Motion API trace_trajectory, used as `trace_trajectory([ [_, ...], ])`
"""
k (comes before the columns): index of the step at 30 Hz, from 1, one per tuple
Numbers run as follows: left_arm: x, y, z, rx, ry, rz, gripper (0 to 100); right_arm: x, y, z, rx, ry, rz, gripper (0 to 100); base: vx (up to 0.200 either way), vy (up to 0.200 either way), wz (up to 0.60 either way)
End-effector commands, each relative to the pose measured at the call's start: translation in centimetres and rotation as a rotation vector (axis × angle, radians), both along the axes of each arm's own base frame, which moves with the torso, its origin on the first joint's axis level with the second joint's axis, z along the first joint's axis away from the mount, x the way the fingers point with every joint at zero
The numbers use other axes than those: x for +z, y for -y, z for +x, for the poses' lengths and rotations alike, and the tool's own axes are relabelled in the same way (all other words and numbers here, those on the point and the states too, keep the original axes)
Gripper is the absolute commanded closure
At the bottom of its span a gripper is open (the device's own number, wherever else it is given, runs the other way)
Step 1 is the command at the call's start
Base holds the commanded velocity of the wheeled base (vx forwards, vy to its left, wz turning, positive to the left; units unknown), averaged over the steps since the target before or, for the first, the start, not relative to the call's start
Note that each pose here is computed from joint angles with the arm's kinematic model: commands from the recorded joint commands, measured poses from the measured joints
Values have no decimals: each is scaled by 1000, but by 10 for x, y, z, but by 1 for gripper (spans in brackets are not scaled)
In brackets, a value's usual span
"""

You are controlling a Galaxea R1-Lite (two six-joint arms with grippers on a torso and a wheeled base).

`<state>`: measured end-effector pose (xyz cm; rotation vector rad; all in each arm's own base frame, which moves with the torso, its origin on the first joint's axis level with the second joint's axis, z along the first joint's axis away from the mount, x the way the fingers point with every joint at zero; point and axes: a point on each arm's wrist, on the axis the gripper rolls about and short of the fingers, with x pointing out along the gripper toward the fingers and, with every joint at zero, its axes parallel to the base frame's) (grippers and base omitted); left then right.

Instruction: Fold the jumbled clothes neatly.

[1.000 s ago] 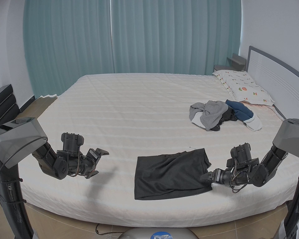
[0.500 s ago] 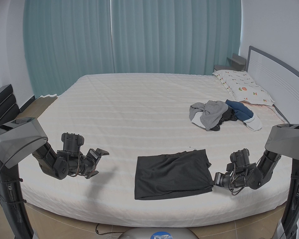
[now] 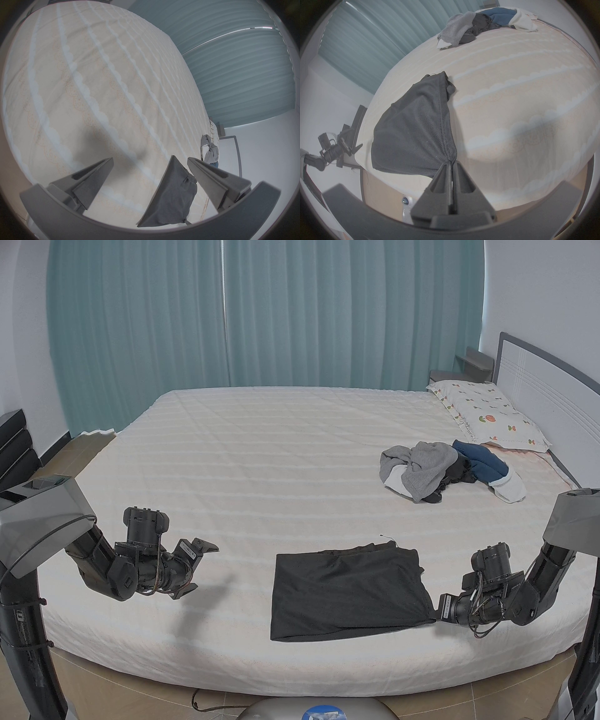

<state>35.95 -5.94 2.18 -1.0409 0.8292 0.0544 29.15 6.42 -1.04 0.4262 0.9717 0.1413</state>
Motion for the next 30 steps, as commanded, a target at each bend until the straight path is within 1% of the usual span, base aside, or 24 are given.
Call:
trace_trajectory([
  [1,-1,0,1,2,0,-1,0,-1,3,-3,13,-4,-14,100,0,0,0],
  [2,0,0,1,2,2,-1,0,-2,2,-3,15,-5,-16,0,0,0,0],
  [5,0,0,2,3,3,-2,0,-2,3,-1,13,-2,-15,0,0,0,0],
  [9,0,0,2,7,3,-4,0,7,2,7,-3,39,6,0,0,0,0],
  [10,1,0,3,7,6,-4,0,13,4,16,-34,71,32,0,200,0,0],
  [11,1,0,3,6,5,-3,0,14,4,18,-43,78,41,0,200,0,0],
  [12,1,0,3,6,7,-3,0,18,3,28,-77,99,79,0,200,0,0],
  [13,1,0,3,5,7,-2,0,18,3,29,-80,101,82,0,200,0,0],
  [14,0,0,3,5,4,-2,0,18,1,41,-131,109,134,0,200,0,0],
  [15,0,0,2,4,5,-1,0,15,-1,48,-161,103,166,0,200,0,0],
  [18,0,0,2,3,3,0,0,7,-7,65,-213,93,222,0,0,0,0],
  [22,-1,0,2,1,3,2,0,-5,-8,80,-238,87,243,0,0,0,0],
  [27,-1,0,2,0,3,3,0,-17,-9,87,-246,75,244,0,0,0,0],
  [30,-1,0,2,0,3,3,0,-18,-11,90,-246,96,256,0,0,0,0],
])
